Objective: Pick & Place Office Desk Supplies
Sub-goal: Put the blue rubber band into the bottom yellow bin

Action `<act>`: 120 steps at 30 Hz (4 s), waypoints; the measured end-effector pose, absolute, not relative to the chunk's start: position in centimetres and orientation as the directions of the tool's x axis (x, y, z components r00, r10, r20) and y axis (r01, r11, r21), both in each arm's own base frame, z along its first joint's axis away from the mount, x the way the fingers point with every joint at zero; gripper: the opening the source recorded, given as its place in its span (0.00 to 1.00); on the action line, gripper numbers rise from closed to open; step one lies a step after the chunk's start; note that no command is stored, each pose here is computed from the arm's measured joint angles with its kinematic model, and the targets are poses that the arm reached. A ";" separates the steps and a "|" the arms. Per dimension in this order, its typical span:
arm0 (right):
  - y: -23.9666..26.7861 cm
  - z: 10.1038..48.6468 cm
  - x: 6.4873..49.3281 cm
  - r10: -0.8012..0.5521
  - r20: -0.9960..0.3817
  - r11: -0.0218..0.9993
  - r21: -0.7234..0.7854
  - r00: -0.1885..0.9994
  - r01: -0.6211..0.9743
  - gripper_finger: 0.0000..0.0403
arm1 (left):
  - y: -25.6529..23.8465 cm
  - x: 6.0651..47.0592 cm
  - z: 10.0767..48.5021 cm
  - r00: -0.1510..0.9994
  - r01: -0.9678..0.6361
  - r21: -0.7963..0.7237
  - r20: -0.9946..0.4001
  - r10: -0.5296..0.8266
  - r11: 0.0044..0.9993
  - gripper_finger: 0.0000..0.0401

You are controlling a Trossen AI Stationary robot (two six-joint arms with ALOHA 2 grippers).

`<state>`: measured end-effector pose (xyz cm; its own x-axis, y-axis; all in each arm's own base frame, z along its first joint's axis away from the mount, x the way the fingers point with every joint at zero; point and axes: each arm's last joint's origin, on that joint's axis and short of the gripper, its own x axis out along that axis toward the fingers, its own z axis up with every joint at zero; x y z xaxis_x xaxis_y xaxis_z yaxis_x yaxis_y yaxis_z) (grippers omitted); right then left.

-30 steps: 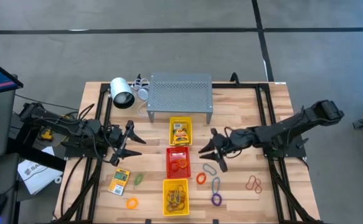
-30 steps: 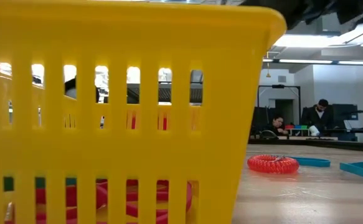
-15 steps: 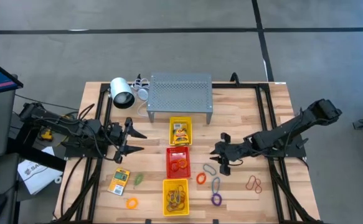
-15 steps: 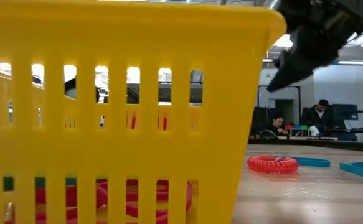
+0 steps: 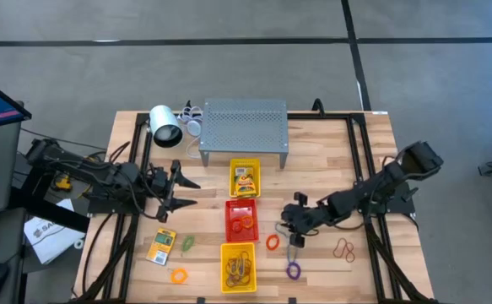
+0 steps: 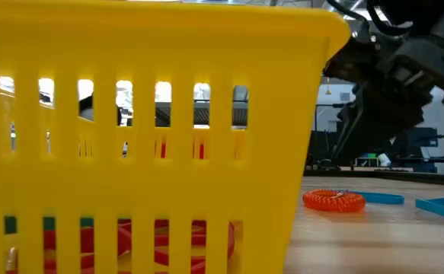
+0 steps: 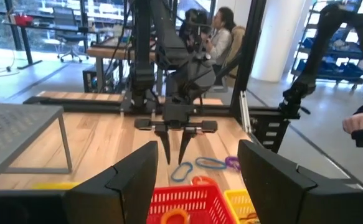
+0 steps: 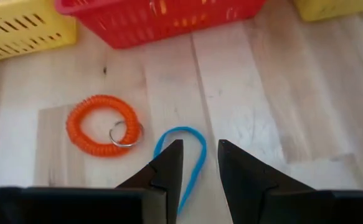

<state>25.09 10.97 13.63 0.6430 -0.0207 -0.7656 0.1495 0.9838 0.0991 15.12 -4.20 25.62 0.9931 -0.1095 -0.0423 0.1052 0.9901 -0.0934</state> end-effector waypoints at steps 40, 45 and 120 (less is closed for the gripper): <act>11.5 11.2 25.1 -0.070 -0.805 0.981 0.052 0.589 0.188 0.24 | -4.6 17.1 24.7 0.997 0.036 -0.085 -0.063 -0.041 0.996 0.54; 11.6 11.0 25.2 -0.060 -0.811 0.981 0.058 0.583 0.183 0.24 | -4.6 17.1 24.8 0.997 0.036 -0.086 -0.060 -0.041 0.996 0.54; 16.6 26.2 33.7 0.200 -0.503 0.979 0.073 0.841 -0.189 0.00 | -3.7 12.4 26.1 0.971 0.231 -0.066 -0.046 -0.234 0.971 0.54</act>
<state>33.73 16.59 26.19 0.8410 0.2003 -0.5025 -0.1894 0.9792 0.0733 12.40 -3.72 26.05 0.9711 -0.2344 -0.0458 0.2312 0.9707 -0.0657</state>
